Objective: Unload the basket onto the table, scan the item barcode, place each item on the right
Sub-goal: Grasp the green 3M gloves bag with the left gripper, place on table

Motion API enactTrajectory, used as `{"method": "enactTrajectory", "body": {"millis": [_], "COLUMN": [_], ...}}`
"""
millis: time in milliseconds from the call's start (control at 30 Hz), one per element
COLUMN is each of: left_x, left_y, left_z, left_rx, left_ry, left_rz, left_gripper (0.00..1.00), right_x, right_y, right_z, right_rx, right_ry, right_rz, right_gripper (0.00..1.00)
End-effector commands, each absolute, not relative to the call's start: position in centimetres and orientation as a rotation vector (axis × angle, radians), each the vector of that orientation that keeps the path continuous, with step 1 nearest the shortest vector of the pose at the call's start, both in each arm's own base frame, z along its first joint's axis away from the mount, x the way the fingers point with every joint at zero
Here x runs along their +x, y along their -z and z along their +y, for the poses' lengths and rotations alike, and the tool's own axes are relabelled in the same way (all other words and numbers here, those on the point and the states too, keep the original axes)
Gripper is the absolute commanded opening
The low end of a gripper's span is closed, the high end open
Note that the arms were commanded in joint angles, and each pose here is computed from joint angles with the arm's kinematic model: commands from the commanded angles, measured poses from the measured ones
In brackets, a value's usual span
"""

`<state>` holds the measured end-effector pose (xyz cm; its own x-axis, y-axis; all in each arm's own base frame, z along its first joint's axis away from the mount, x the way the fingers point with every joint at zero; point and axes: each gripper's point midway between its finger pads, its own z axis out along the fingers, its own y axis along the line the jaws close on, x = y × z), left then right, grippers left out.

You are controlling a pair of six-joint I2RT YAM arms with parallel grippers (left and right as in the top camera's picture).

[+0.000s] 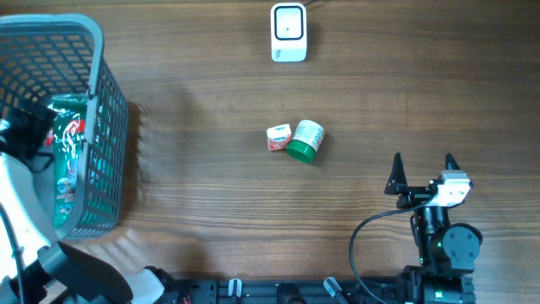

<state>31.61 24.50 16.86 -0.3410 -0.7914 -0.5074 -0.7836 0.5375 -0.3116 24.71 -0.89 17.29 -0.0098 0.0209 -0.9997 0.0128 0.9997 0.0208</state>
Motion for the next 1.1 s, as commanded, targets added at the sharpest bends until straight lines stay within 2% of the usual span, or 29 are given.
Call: {"method": "enactTrajectory", "body": {"millis": [0, 100, 367, 533, 567, 633, 667, 767, 867, 1067], "left_x": [31.0, 31.1, 31.7, 30.4, 30.2, 30.1, 30.1, 30.6, 32.2, 35.1], "left_y": [-12.8, -10.3, -6.3, -2.7, -2.2, -1.5, -1.6, -2.9, -7.3, -22.5], "left_z": [23.1, 23.1, 23.8, 22.4, 22.2, 21.8, 21.7, 22.2, 23.7, 26.1], "left_rx": [-0.914, -0.772, -0.789, -0.764, -0.769, -0.775, -0.792, -0.782, -0.787, -0.803], "left_ry": [-0.040, -0.083, -0.054, 0.018, 0.030, 0.065, 0.073, 0.053, 0.006, -0.099], "left_rz": [2.372, 2.437, 2.496, 2.636, 2.653, 2.670, 2.662, 2.634, 2.535, 2.165], "left_gripper": [1.00, 1.00, 1.00, 1.00, 0.94, 0.46, 0.04, 0.04, 0.04, 0.04], "right_x": [24.7, 24.7, 24.7, 24.7, 24.7, 24.7, 24.7, 24.7, 24.7, 24.7], "right_y": [-17.5, -17.5, -17.5, -17.5, -17.5, -17.5, -17.5, -17.5, -17.5, -17.5], "right_z": [-1.0, -1.0, -1.0, -1.0, -1.0, -1.0, -1.0, -1.0, -1.0, -1.0], "right_rx": [0.018, 0.018, 0.018, 0.018, 0.018, 0.018, 0.018, 0.018, 0.018, 0.018], "right_ry": [0.014, 0.014, 0.014, 0.014, 0.014, 0.014, 0.014, 0.014, 0.014, 0.014], "right_rz": [1.571, 1.571, 1.571, 1.571, 1.571, 1.571, 1.571, 1.571, 1.571, 1.571], "right_gripper": [1.00, 1.00, 1.00, 1.00, 1.00, 1.00, 1.00, 1.00, 1.00, 0.99]}}
